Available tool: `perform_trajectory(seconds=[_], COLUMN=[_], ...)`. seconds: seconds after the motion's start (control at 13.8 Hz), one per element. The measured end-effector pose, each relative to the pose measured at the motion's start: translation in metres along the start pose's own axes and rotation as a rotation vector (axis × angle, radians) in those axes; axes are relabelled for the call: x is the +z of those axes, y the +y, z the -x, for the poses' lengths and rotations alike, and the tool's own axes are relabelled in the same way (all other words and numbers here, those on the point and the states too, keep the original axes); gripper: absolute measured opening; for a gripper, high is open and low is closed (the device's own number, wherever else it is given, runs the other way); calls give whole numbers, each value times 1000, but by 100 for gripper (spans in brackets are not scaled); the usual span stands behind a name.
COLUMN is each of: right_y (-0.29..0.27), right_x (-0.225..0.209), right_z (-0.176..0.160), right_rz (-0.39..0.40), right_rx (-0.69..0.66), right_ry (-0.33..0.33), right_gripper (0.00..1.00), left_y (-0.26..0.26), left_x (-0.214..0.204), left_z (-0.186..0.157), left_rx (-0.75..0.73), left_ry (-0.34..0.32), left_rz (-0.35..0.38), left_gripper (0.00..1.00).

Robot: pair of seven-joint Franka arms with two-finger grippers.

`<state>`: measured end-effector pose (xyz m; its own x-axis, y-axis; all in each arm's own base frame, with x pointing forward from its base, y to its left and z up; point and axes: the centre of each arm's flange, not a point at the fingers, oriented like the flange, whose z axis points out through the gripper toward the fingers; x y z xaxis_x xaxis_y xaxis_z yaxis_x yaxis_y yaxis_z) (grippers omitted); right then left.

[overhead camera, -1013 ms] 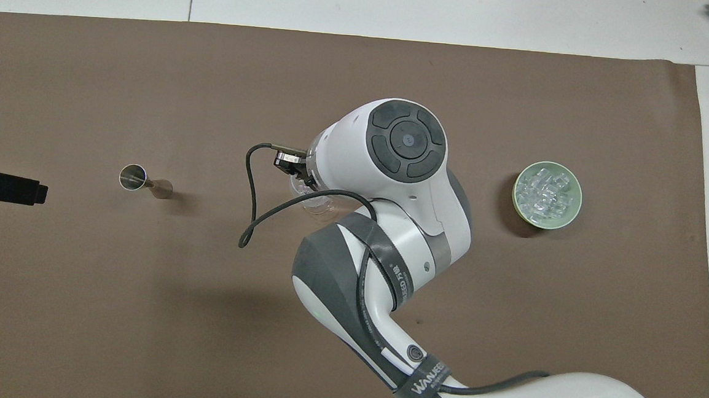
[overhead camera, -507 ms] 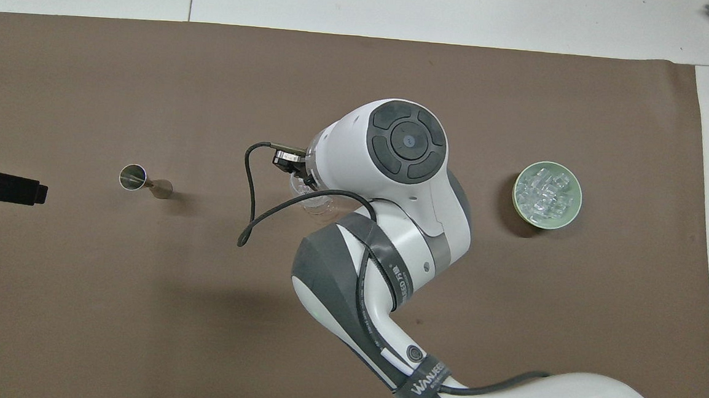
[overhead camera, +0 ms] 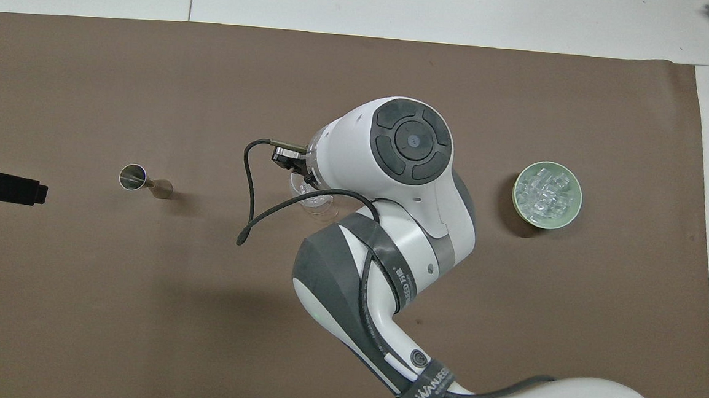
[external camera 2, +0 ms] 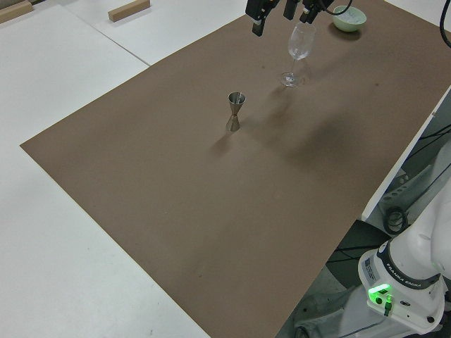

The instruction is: Pour wine and add ice with both arms

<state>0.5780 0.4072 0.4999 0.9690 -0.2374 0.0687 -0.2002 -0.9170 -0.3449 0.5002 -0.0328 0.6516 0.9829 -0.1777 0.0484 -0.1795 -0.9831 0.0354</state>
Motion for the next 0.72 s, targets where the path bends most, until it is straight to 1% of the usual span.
perform_trajectory(seconds=[0.14, 0.22, 0.29, 0.36, 0.43, 0.58, 0.65, 0.72], right_y=[2, 5, 11, 19, 27, 46, 61, 77], right_x=[-22, -35, -48, -61, -72, -99, -117, -134], right_z=[-6, -11, -17, -24, -31, -47, -58, -65], right_rz=[-10, -10, -7, 1, 7, 13, 23, 41], right_rx=[1, 3, 9, 16, 24, 51, 55, 43], right_ry=[37, 62, 87, 111, 131, 170, 191, 202], right_gripper=[43, 43, 48, 48, 52, 54, 62, 65], left_y=[0, 0, 0, 0, 0, 0, 0, 0], left_x=[0, 0, 0, 0, 0, 0, 0, 0], left_z=[0, 0, 0, 0, 0, 0, 0, 0], left_rx=[0, 0, 0, 0, 0, 0, 0, 0], left_ry=[0, 0, 0, 0, 0, 0, 0, 0], left_rz=[0, 0, 0, 0, 0, 0, 0, 0], left_gripper=[100, 100, 100, 100, 100, 100, 100, 100])
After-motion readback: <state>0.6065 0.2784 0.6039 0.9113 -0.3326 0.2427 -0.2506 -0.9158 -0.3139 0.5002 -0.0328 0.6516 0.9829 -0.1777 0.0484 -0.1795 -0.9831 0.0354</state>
